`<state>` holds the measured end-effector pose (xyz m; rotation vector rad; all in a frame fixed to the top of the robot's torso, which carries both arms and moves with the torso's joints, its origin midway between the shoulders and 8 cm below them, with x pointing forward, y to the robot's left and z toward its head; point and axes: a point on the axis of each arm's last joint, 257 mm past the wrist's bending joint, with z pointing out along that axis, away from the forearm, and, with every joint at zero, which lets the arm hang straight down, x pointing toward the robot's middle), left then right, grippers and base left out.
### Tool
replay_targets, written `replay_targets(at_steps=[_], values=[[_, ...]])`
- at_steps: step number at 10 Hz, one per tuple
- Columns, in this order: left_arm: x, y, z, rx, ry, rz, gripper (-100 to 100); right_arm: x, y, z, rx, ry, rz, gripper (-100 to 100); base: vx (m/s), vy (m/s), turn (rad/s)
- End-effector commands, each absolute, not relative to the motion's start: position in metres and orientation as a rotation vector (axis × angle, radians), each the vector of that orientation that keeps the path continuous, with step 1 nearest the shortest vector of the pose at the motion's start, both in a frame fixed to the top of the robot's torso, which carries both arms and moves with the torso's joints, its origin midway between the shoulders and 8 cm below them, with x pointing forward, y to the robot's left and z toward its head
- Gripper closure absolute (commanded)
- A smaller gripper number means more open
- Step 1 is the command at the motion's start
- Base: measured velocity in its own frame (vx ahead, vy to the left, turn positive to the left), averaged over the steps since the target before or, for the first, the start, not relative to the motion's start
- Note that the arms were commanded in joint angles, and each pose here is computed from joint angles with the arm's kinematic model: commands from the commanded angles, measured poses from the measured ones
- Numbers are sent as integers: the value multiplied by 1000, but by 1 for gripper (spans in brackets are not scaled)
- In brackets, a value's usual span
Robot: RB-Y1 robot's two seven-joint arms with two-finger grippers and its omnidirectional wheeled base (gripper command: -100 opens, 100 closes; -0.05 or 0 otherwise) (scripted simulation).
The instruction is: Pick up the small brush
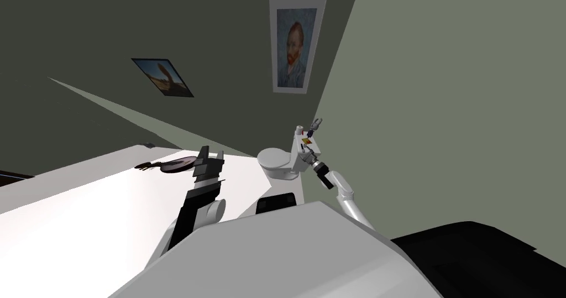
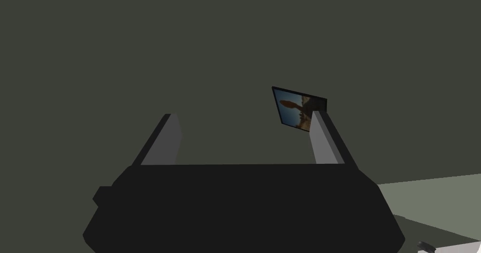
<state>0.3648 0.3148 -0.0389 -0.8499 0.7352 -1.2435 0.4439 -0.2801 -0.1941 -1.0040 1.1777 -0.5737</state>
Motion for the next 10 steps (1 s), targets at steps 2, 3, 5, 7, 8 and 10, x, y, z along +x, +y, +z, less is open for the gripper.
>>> replay_targets(at_steps=[2, 3, 5, 7, 8, 10], values=[[365, 315, -39, -850, 735, -1244, 0, 449, -297, -212, -1136, 1164, -695, -100, 11, 13, 35], [365, 315, -39, -850, 735, -1244, 0, 449, -297, -212, -1143, 1158, -703, -100, 9, 10, 19], [365, 315, -39, -850, 735, -1244, 0, 452, -313, -226, -1251, 1140, -797, -100, 10, 12, 34], [365, 315, -39, -850, 735, -1244, 0, 454, -326, -236, -1351, 1111, -883, -100, 13, 11, 32], [365, 315, -39, -850, 735, -1244, 0, 455, -332, -239, -1392, 1099, -916, -100, 10, 6, 25], [365, 315, -39, -850, 735, -1244, 0, 457, -345, -246, -1477, 1069, -985, -100, 7, 0, 25]])
